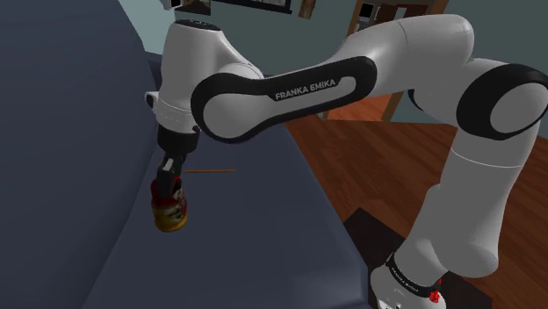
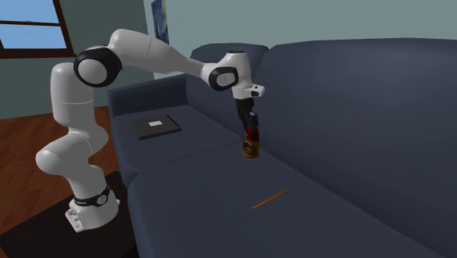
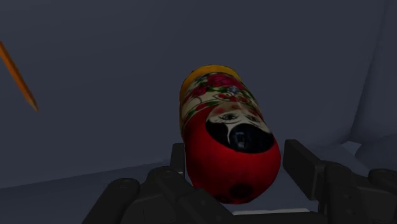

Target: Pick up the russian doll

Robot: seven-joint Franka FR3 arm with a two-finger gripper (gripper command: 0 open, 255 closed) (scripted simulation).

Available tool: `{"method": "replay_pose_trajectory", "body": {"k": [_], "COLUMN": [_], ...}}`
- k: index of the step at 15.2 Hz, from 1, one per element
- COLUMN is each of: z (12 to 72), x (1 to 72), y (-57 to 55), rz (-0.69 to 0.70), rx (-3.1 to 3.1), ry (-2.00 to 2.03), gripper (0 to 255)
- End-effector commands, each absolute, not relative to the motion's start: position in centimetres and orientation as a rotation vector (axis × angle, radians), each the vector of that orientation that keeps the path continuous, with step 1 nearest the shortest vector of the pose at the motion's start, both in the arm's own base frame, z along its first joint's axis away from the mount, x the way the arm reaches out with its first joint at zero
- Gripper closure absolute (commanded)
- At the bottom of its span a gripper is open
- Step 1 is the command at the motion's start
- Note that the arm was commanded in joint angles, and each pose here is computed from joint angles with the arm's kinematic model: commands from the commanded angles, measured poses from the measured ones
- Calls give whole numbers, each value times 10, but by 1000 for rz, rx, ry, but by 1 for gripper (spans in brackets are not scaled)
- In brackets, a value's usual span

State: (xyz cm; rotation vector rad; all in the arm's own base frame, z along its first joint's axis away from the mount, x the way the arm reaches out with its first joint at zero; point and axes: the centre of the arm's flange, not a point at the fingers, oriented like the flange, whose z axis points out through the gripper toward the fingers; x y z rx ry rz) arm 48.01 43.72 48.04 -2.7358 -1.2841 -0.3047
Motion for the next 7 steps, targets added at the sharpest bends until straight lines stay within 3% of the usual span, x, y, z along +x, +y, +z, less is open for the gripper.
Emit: {"method": "replay_pose_trajectory", "body": {"k": [1,7], "z": [491,513], "x": [480,480], "y": [438,438], "rz": [-305,-305], "rx": [-2736,-2736], "ry": [-1284,-1284], "gripper": [255,255]}}
